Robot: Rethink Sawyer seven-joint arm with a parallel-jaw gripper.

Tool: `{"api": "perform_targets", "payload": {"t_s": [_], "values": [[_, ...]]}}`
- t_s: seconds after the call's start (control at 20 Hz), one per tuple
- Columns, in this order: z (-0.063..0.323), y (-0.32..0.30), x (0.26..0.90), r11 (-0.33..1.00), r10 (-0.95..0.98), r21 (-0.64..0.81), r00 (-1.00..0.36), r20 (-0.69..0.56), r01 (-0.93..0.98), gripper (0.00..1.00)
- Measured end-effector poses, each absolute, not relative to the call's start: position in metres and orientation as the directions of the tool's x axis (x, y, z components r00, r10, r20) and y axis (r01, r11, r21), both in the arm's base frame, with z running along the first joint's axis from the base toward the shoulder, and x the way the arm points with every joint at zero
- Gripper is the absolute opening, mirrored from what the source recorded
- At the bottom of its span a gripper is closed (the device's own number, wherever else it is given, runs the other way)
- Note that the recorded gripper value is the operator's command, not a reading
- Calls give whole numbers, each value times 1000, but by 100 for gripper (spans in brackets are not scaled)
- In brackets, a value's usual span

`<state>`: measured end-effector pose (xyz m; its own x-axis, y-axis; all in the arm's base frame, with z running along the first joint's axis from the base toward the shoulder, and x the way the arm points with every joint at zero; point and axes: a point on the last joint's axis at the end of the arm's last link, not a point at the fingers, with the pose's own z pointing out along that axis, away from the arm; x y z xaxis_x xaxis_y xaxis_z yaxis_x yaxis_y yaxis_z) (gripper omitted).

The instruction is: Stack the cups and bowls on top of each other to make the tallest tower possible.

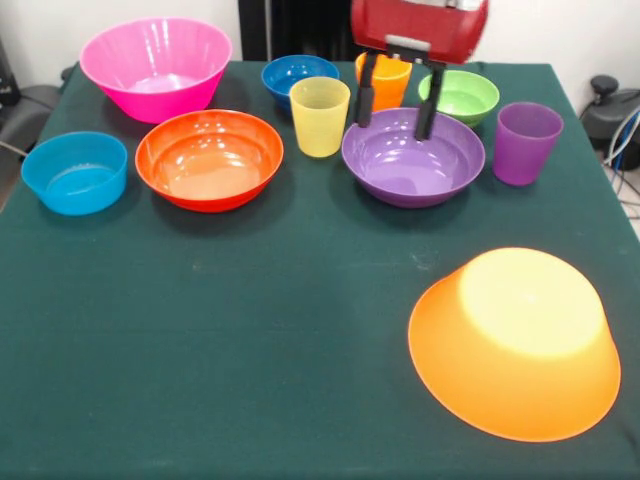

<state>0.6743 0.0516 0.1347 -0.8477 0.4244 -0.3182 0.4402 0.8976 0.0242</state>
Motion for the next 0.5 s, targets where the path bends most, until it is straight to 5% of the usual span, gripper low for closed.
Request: {"api": "perform_targets", "payload": {"t_s": [0.5], "values": [[139,51,678,896,429,37,-844,-323,442,100]]}}
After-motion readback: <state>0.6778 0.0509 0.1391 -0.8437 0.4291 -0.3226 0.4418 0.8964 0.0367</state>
